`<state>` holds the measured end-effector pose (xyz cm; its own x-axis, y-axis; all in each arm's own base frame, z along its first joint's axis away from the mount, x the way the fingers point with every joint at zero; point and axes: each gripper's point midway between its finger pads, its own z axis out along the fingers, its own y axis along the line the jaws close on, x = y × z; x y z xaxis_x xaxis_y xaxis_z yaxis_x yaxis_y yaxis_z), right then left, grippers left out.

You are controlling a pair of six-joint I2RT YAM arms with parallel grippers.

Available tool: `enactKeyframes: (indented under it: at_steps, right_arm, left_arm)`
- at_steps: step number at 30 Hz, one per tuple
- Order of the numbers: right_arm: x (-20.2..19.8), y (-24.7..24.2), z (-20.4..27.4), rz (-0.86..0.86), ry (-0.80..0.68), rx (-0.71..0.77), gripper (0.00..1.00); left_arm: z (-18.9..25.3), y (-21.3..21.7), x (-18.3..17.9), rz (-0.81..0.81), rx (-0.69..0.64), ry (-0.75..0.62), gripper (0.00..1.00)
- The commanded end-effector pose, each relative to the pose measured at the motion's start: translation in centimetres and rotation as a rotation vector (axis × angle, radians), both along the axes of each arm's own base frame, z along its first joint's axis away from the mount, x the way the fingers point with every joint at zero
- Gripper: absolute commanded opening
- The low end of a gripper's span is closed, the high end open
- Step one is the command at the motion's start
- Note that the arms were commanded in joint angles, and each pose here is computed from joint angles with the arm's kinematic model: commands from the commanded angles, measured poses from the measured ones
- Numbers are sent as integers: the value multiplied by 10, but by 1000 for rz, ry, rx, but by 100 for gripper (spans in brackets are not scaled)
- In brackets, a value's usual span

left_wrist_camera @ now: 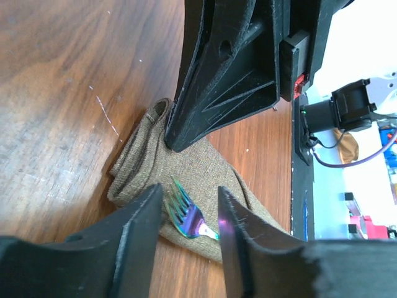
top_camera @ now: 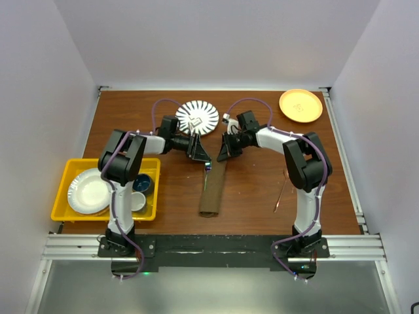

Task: Fold the napkin into a case and place the utensils inside
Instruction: Insert the fork into the folded napkin, then pick up the spoon from the center of the board.

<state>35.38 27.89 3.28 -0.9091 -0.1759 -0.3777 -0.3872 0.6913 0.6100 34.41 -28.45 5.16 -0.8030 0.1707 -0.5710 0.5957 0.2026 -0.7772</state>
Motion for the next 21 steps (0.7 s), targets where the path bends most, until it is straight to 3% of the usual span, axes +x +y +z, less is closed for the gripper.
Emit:
enactKeyframes:
  at_steps: [1,6,10,14,17,21]
  right_arm:
    - [17,8,36,14,-104,33,7]
    - [21,9,51,23,-144,34,10]
    - [23,7,66,33,-182,33,17]
    - [26,-9,114,25,-277,-1,30]
    - [21,-48,129,-36,-271,-43,46]
    - [10,-140,142,-105,-272,-134,57]
  left_arm:
    - [38,-2,23,16,12,-207,53]
    - [55,1,38,65,60,-325,64]
    - [66,5,48,97,90,-396,67]
    - [85,18,66,180,116,-475,69]
    - [110,26,73,215,134,-589,72]
    - [130,31,70,177,144,-702,75]
